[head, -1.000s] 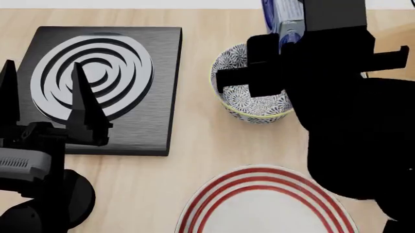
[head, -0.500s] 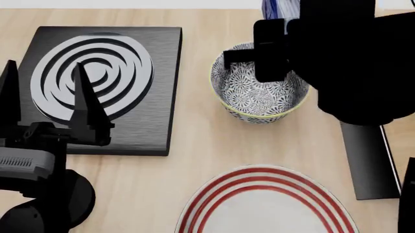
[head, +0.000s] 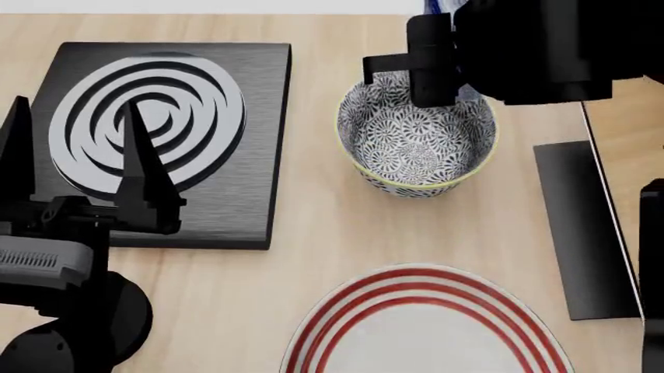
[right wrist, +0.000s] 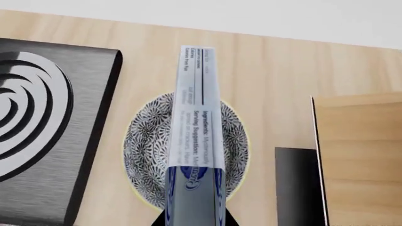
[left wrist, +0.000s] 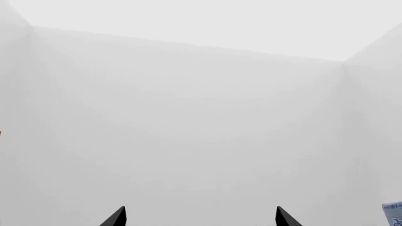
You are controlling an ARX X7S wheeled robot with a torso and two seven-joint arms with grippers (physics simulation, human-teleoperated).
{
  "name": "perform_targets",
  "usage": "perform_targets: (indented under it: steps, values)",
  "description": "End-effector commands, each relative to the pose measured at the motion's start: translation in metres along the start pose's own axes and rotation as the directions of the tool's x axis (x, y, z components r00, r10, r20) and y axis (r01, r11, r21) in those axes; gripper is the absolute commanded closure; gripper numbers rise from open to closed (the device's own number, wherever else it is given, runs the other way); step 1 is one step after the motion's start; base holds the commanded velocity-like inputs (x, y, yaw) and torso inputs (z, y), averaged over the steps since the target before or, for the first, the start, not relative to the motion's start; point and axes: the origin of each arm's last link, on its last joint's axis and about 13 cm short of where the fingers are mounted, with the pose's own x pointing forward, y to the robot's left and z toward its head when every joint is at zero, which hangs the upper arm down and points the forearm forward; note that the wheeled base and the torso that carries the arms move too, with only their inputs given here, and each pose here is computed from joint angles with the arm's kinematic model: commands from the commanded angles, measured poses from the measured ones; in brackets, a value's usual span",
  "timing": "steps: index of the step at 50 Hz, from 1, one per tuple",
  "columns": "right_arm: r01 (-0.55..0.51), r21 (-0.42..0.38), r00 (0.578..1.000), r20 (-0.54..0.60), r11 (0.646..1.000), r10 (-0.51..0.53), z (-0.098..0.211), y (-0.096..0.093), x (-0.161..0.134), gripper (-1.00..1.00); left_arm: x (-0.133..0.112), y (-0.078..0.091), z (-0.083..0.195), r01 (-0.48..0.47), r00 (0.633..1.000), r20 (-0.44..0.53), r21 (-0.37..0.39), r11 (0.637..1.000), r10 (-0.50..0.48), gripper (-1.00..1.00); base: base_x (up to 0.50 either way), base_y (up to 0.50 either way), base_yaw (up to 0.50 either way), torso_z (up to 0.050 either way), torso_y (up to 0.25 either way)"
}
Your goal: Pick up the cream cheese and put it in the bowl.
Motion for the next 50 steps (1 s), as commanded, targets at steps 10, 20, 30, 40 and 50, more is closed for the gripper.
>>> perform_targets:
  steps: [10, 20, 30, 40, 50]
  values:
    - [0.020, -0.011, 0.997, -0.070, 1.000, -0.021, 0.006, -0.002, 0.023, 1.00, 0.000, -0.001, 0.000, -0.003, 1.000, 0.002, 0.010, 1.000, 0.003, -1.00, 0.00, 0.00, 0.00, 0.000, 0.001]
    - [0.001, -0.018, 0.997, -0.080, 1.000, -0.002, 0.008, 0.001, 0.025, 1.00, 0.000, -0.001, 0.000, -0.006, 1.000, -0.002, 0.011, 1.000, 0.006, -1.00, 0.00, 0.00, 0.00, 0.000, 0.000]
    - [-0.010, -0.048, 0.992, -0.125, 0.999, 0.004, 0.003, -0.001, 0.028, 1.00, 0.001, 0.000, -0.001, -0.015, 1.000, -0.005, 0.011, 1.000, 0.015, -1.00, 0.00, 0.00, 0.00, 0.000, 0.001]
    - [-0.002, -0.080, 0.988, -0.153, 0.997, -0.010, -0.001, 0.001, 0.032, 1.00, -0.001, -0.002, -0.001, -0.005, 1.000, -0.011, 0.021, 1.000, 0.005, -1.00, 0.00, 0.00, 0.00, 0.000, 0.000]
    - [-0.014, -0.100, 0.985, -0.171, 0.995, -0.003, -0.004, 0.004, 0.040, 1.00, -0.001, -0.001, -0.001, -0.005, 1.000, -0.009, 0.016, 1.000, 0.005, -1.00, 0.00, 0.00, 0.00, 0.001, 0.001]
